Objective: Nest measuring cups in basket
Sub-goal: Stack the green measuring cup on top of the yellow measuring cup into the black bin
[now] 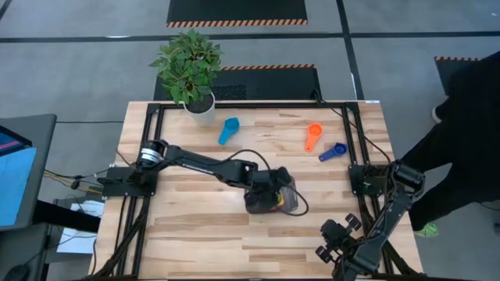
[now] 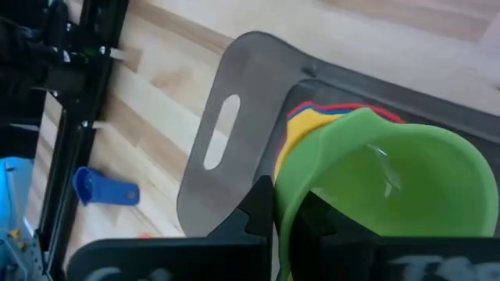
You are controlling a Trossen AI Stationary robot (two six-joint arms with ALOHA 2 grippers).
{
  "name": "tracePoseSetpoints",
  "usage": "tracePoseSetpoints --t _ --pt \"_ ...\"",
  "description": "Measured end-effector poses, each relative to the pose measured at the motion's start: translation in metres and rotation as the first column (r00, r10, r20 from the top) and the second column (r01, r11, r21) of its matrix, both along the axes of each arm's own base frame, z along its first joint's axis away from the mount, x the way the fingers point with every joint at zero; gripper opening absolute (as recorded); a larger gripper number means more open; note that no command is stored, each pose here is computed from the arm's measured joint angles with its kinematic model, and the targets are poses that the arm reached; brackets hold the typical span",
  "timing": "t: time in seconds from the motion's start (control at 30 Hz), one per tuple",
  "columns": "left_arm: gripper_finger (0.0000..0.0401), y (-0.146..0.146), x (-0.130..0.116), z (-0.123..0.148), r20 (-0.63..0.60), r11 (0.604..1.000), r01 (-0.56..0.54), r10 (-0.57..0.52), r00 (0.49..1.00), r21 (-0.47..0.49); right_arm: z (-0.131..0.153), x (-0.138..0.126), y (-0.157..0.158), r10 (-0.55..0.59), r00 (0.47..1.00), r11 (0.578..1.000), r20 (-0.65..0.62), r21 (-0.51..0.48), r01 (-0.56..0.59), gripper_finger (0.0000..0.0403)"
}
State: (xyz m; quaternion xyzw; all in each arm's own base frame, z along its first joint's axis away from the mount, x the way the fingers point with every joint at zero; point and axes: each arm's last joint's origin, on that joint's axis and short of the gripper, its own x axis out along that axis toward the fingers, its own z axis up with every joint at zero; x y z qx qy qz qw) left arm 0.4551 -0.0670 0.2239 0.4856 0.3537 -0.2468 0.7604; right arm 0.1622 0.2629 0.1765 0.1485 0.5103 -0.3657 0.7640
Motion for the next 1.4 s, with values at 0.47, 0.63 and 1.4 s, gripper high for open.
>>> tracePoseSetpoints --t 0.47,0.63,1.4 --pt "0.0023 -0.003 0.001 0.003 0.034 0.999 -0.029 0.028 0.999 0.026 0.0 0.001 0.001 -0.002 1.0 1.0 0.006 0.01 0.002 0.0065" --pt "0.0026 -0.002 0.001 0.004 0.041 0.998 -0.042 0.04 0.998 0.049 -0.001 0.002 0.002 -0.003 1.0 1.0 0.016 0.028 0.002 0.0065" --pt "0.0027 -0.012 -0.003 0.003 0.02 0.996 -0.036 0.035 0.999 0.082 -0.001 0.002 0.002 -0.002 1.0 1.0 0.015 0.026 0.002 0.0065"
